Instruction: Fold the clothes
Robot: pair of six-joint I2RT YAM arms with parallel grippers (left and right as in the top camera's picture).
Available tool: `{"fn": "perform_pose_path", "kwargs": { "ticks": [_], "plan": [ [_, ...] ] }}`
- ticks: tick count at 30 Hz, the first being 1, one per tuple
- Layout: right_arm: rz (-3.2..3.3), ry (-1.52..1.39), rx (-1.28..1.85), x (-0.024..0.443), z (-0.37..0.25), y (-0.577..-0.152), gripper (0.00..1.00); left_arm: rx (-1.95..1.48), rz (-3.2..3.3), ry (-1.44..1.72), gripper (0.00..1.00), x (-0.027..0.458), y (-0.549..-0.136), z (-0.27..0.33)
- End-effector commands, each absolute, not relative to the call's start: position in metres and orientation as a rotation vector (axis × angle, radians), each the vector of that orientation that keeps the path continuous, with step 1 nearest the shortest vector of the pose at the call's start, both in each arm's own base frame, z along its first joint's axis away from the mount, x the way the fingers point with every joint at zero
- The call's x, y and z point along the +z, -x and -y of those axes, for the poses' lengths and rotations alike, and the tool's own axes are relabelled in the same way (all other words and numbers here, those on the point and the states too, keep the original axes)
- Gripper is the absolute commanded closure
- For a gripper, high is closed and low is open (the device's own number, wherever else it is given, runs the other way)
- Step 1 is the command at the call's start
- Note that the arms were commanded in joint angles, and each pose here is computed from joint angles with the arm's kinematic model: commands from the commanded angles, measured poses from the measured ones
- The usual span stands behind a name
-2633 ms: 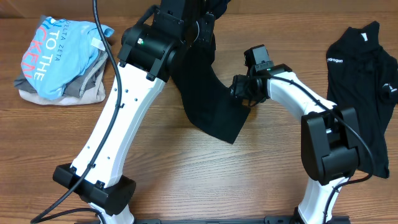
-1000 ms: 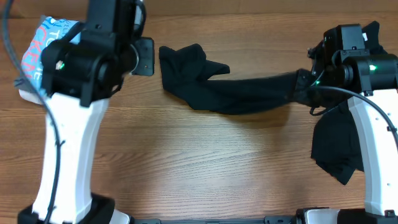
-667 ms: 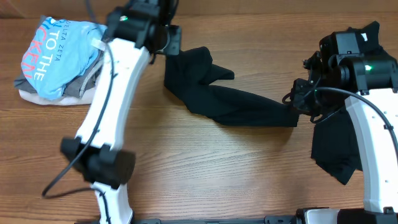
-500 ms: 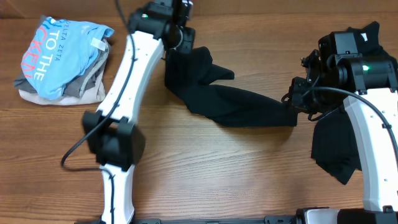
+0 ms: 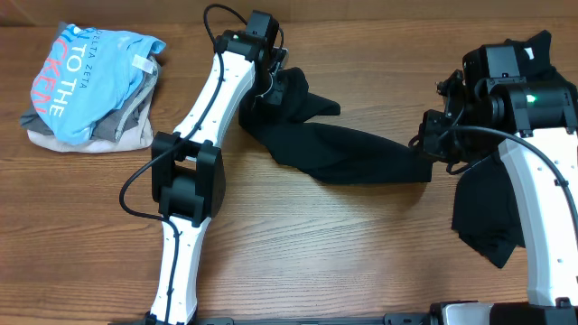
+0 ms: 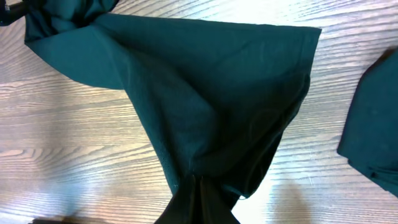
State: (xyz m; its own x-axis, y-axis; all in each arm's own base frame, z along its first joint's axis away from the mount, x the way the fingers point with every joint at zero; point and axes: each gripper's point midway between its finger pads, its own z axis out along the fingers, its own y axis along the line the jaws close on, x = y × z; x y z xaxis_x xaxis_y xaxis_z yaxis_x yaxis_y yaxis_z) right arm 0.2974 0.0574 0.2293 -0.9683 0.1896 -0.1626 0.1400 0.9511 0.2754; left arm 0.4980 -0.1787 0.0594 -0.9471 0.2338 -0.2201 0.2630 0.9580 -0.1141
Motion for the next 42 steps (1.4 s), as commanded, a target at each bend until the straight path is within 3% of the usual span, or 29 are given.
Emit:
{"fn": "perform_pose_path", "kwargs": {
  "ticks": [1,3,4,7,8,13,21,28,29,31,33,37,42],
  "plan": [
    [-2.900,-0.237,0.411,0.232,-0.059,-0.299,0.96,-0.102,-2.899,-0.227,0.96,0.071,-0.504,0.156],
    [-2.899,-0.237,0.411,0.232,-0.059,-0.299,0.96,-0.101,-2.898,-0.218,0.96,0.073,-0.505,0.152],
    [-2.899,-0.237,0.411,0.232,-0.059,-0.299,0.96,-0.101,-2.896,-0.211,0.89,0.074,-0.506,0.150],
    [-2.899,-0.237,0.411,0.232,-0.059,-0.299,0.96,-0.108,-2.886,-0.208,0.50,0.076,-0.508,0.150],
    [-2.899,-0.237,0.411,0.232,-0.059,-0.299,0.96,-0.110,-2.880,-0.208,0.42,0.077,-0.510,0.150],
    [-2.899,-0.237,0.411,0.232,-0.059,-0.299,0.96,-0.064,-2.854,-0.193,0.34,0.080,-0.517,0.144],
    [-2.894,-0.236,0.411,0.232,-0.059,-0.300,0.96,-0.038,-2.916,-0.186,0.38,0.065,-0.505,0.135],
    [-2.891,-0.230,0.411,0.233,-0.059,-0.301,0.96,-0.008,-3.029,-0.152,0.50,0.038,-0.479,0.128],
    [-2.890,-0.229,0.411,0.233,-0.059,-0.301,0.96,-0.001,-3.055,-0.154,0.57,0.028,-0.473,0.127],
    [-2.891,-0.224,0.410,0.233,-0.059,-0.301,0.96,-0.004,-3.098,-0.157,0.82,0.011,-0.461,0.125],
    [-2.889,-0.223,0.409,0.233,-0.059,-0.301,0.96,0.012,-3.141,-0.131,0.96,0.001,-0.449,0.122],
    [-2.881,-0.222,0.410,0.233,-0.059,-0.303,0.96,0.033,-3.192,-0.109,0.96,-0.004,-0.436,0.118],
    [-2.881,-0.223,0.399,0.233,-0.058,-0.303,0.96,0.001,-3.109,-0.085,0.96,0.035,-0.446,0.115]
  ]
}}
